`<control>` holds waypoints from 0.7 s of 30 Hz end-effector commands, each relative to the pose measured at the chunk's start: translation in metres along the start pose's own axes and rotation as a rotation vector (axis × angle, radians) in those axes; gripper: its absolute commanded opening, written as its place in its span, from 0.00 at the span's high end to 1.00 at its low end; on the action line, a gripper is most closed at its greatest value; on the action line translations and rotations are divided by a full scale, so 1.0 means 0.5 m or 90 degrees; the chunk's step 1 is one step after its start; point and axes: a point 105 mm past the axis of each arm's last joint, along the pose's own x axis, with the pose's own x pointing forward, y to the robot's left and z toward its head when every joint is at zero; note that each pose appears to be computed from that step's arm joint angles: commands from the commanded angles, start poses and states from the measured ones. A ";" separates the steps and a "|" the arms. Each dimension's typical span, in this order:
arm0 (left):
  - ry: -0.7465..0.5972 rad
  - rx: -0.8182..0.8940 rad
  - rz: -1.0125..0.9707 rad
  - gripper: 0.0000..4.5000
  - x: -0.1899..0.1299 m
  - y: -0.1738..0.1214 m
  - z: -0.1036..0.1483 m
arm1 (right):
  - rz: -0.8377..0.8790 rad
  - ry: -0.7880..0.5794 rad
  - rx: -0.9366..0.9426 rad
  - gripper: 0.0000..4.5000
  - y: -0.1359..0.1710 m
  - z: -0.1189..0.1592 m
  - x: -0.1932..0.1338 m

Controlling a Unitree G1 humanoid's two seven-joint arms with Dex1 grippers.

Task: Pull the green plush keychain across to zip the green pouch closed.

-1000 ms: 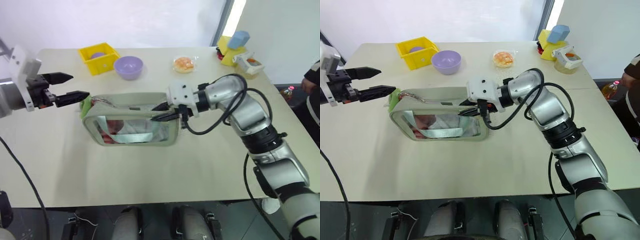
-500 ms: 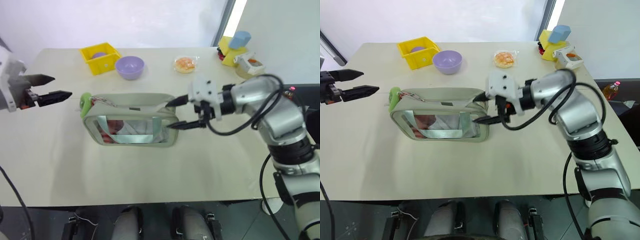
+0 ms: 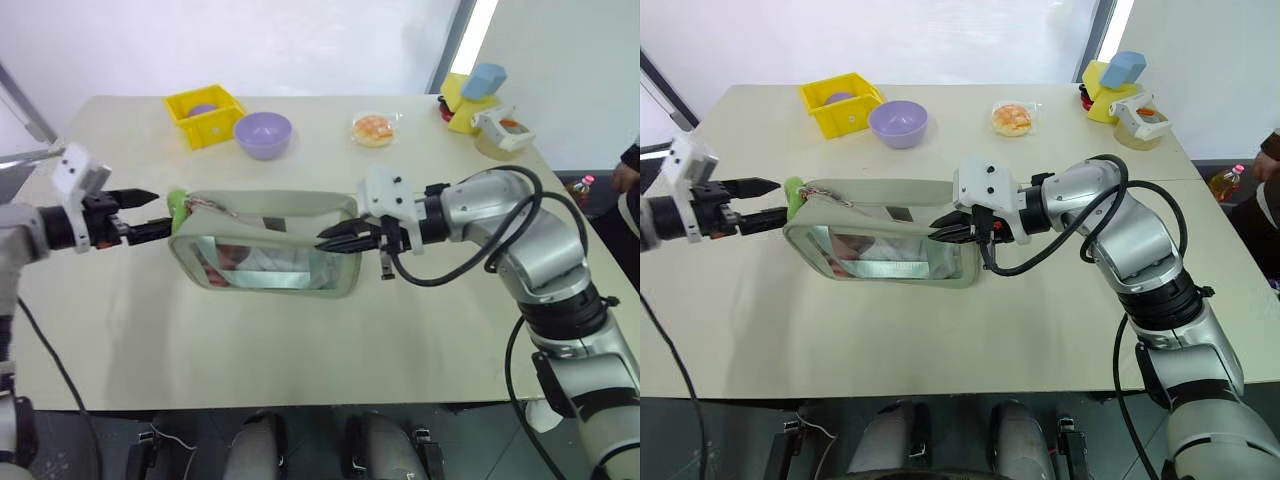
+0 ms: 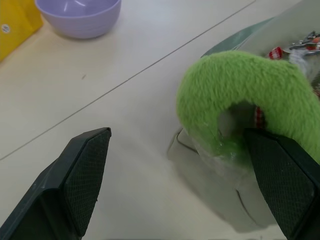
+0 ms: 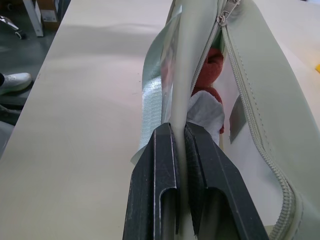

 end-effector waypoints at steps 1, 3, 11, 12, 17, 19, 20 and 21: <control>-0.037 0.042 -0.002 0.18 -0.006 -0.005 0.043 | 0.009 -0.016 -0.023 1.00 0.011 0.018 0.004; -0.062 0.038 0.006 0.40 -0.017 0.001 0.069 | 0.004 -0.014 -0.020 1.00 0.009 0.016 0.004; -0.165 0.059 -0.061 0.99 -0.028 -0.034 0.205 | -0.013 -0.013 -0.017 1.00 0.000 0.011 0.007; -0.177 0.066 -0.085 0.99 -0.023 -0.050 0.224 | -0.015 -0.014 -0.017 1.00 -0.001 0.011 0.008; -0.092 0.166 -0.183 0.99 0.048 -0.125 0.193 | -0.031 -0.013 -0.013 1.00 -0.011 0.007 0.013; -0.067 0.183 -0.222 0.99 0.070 -0.151 0.172 | -0.035 -0.015 -0.009 1.00 -0.012 0.006 0.016; -0.058 0.191 -0.232 0.99 0.076 -0.159 0.166 | -0.035 -0.015 -0.008 1.00 -0.012 0.005 0.017; -0.054 0.194 -0.245 0.99 0.080 -0.166 0.162 | -0.036 -0.014 -0.008 1.00 -0.011 0.004 0.018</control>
